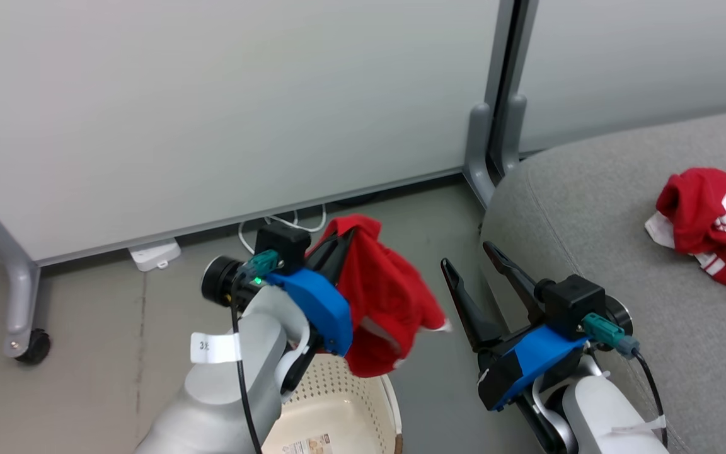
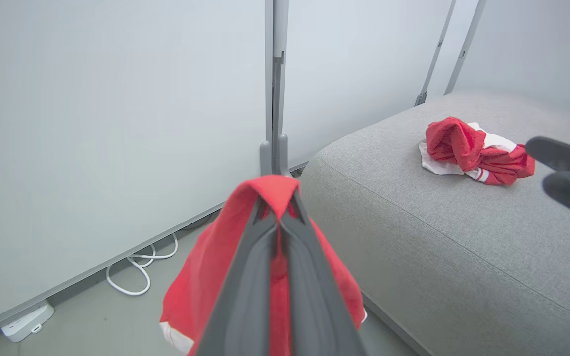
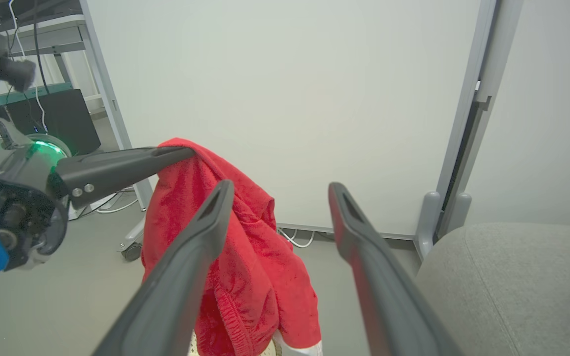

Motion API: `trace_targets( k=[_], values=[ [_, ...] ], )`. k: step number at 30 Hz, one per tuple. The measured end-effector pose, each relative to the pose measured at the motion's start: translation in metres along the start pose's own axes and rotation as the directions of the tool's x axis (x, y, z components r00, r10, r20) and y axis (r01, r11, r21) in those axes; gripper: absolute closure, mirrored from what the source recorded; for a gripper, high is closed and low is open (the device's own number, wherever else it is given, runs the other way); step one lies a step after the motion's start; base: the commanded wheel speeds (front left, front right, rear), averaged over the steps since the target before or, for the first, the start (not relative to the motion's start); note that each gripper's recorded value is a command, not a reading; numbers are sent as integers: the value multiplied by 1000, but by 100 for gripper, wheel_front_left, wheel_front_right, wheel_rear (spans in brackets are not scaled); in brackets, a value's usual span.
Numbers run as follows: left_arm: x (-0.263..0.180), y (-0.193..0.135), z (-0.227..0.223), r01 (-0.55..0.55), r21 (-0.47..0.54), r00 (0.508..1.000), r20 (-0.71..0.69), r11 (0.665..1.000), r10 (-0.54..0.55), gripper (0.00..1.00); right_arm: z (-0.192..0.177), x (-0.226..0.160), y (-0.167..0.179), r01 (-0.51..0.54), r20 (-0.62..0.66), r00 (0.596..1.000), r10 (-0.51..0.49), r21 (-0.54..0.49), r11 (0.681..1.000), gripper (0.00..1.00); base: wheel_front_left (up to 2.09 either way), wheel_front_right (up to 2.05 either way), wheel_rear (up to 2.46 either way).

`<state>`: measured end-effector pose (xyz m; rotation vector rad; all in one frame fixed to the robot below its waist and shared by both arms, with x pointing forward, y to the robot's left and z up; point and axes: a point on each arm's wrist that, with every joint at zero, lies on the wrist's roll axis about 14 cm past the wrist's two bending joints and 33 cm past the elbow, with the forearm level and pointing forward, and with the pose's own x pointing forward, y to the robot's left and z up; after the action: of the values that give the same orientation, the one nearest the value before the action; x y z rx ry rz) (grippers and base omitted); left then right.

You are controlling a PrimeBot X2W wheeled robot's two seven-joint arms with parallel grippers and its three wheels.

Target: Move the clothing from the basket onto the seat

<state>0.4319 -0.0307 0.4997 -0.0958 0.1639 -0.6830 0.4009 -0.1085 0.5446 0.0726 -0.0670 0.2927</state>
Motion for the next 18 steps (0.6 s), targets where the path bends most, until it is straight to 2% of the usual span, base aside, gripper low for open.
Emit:
trace_targets(
  k=[5, 9, 18],
  values=[
    [-7, -15, 50, 34, 65, 995, 91, 997, -40, 100, 10, -3, 19, -47, 22, 999, 47, 3, 999, 0, 0, 0, 0],
    [-10, -19, 66, 39, 85, 992, 113, 996, -49, 100, 13, -4, 28, -70, 30, 997, 70, 7, 998, 0, 0, 0, 0],
    [-12, -27, 61, 62, 88, 994, 85, 994, -69, 100, 4, -7, 37, -94, -3, 996, 95, 17, 995, 0, 0, 0, 0]
  ],
)
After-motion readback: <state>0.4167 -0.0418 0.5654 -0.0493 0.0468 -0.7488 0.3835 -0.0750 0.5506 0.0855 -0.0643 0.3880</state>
